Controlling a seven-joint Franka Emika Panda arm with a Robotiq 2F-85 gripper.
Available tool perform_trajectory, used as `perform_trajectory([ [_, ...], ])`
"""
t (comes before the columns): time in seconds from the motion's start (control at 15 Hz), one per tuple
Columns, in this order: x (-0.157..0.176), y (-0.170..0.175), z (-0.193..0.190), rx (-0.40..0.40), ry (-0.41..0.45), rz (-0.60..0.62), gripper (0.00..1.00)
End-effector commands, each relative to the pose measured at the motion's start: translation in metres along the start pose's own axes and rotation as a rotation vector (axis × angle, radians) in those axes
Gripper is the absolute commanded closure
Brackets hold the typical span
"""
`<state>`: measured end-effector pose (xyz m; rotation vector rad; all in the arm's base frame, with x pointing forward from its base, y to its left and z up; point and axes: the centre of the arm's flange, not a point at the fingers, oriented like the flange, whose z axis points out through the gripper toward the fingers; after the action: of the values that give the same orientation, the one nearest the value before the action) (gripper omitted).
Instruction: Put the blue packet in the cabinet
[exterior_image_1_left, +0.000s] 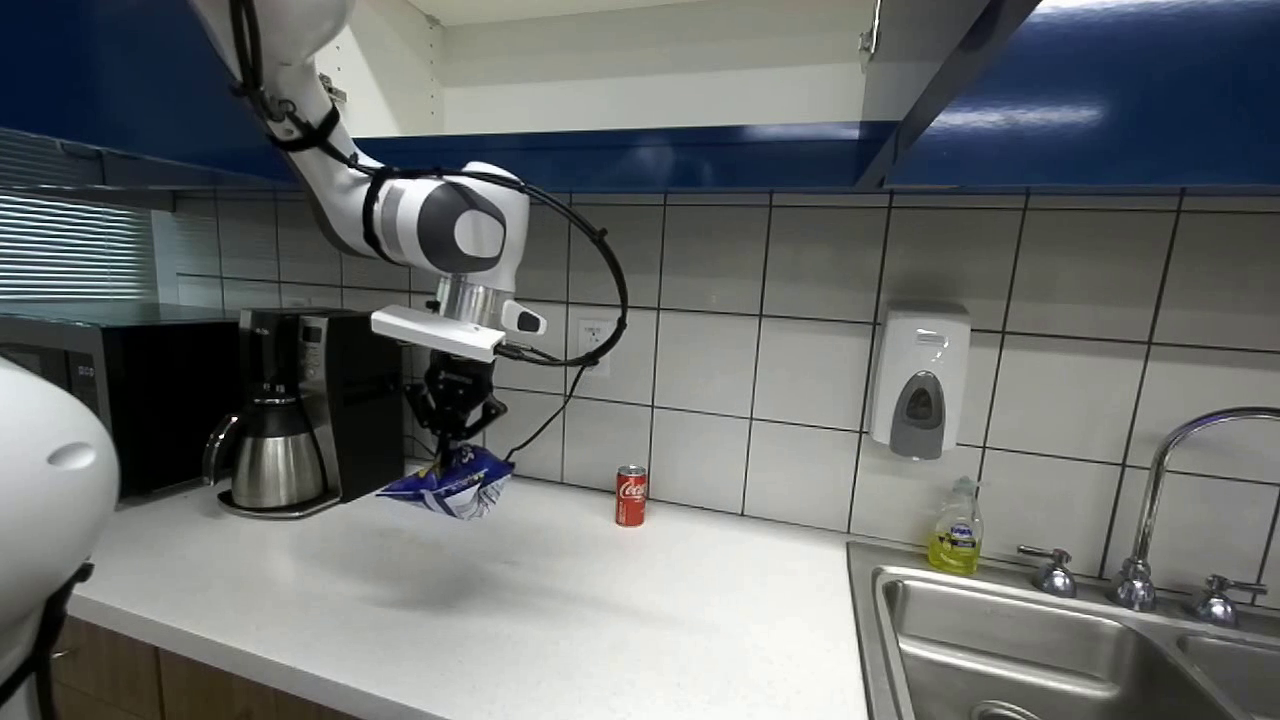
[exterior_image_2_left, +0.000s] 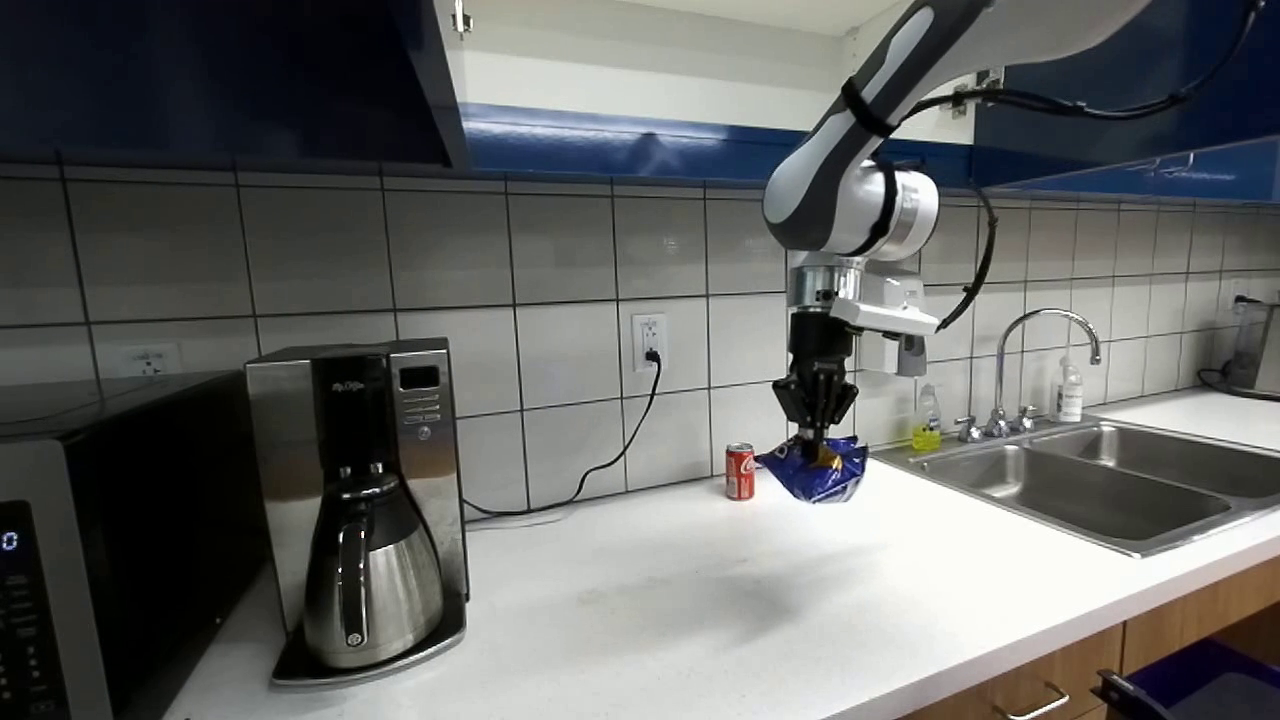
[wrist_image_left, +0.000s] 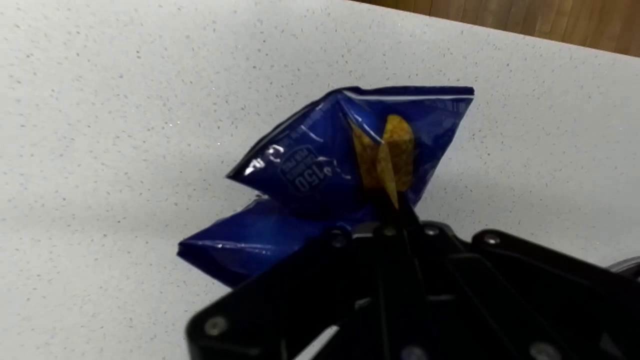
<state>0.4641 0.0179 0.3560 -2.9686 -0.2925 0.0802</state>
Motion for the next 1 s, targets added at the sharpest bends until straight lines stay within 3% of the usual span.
perform_trajectory([
  [0.0,-0.039,0.001,-0.046,-0.012,0.028,-0.007,1.0],
  [0.4,-0.075,-0.008,-0.135,-0.001,0.145,0.006,1.0],
  [0.93,-0.113,-0.041,-0.272,0.024,0.411,-0.009,1.0],
])
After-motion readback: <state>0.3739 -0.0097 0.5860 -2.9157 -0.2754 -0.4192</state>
